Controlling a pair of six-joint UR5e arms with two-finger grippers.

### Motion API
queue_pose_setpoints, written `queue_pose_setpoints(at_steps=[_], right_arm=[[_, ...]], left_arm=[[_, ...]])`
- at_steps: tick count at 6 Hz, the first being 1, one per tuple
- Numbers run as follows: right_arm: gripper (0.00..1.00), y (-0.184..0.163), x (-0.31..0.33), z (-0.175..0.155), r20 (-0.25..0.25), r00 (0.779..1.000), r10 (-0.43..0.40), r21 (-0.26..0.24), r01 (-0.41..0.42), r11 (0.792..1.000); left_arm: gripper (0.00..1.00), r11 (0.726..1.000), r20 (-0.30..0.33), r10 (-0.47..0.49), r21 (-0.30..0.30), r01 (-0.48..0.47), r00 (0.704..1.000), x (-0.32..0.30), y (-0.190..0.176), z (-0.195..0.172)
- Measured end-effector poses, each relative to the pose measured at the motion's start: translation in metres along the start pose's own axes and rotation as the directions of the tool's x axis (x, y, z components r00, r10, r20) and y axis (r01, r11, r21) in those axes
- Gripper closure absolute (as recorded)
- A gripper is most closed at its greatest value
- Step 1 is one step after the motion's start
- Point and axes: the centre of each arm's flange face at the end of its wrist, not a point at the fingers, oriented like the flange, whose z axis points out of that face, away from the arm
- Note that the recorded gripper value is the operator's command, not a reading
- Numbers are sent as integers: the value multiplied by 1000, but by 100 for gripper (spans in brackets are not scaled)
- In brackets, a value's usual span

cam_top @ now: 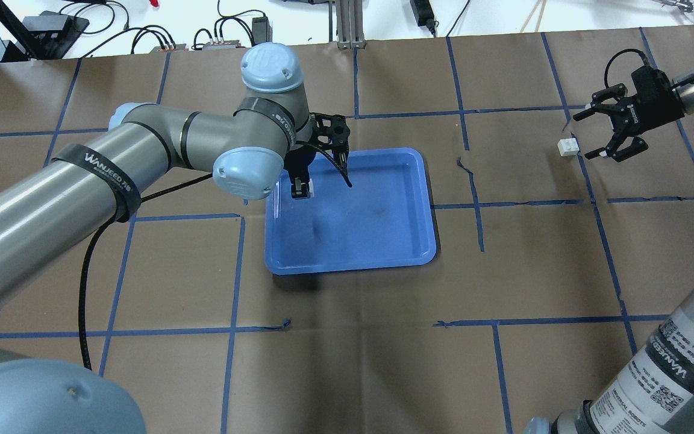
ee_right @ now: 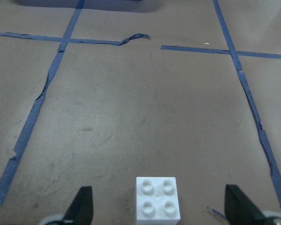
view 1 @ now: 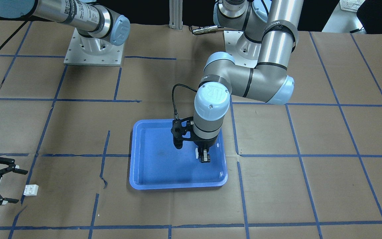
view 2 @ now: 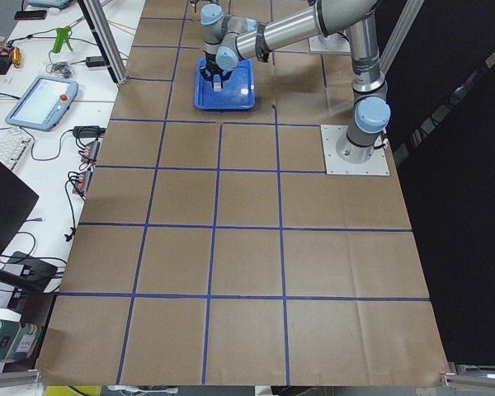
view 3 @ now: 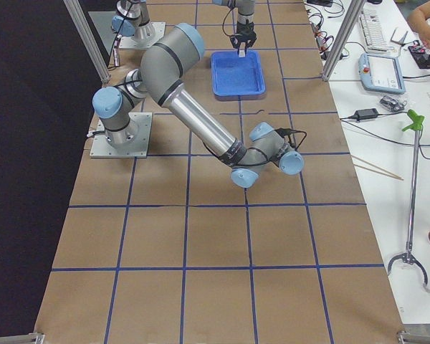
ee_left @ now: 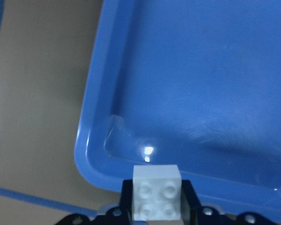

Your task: Assemble white blocks and place on blue tray

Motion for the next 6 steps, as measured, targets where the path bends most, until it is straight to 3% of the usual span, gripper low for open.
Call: queue_pose_setpoints(at_steps=[3,4,5,6], right_arm=[[1,13,-2,13,13,1000,10,5,-10,1000],[13,14,-4,16,18,1000,16,8,-16,1000],[27,14,-5,18,21,1000,19,9,-19,1000],[42,15,-6,18,23,1000,18,9,-19,1000]], left_arm=[[82,998,50,68,8,-69,996,5,-36,34],[39,996,52,92,0,-92,994,14,-48,36],[3,995,55,102,-8,-102,993,16,-53,37],[2,995,52,104,-13,-103,993,16,-54,41]])
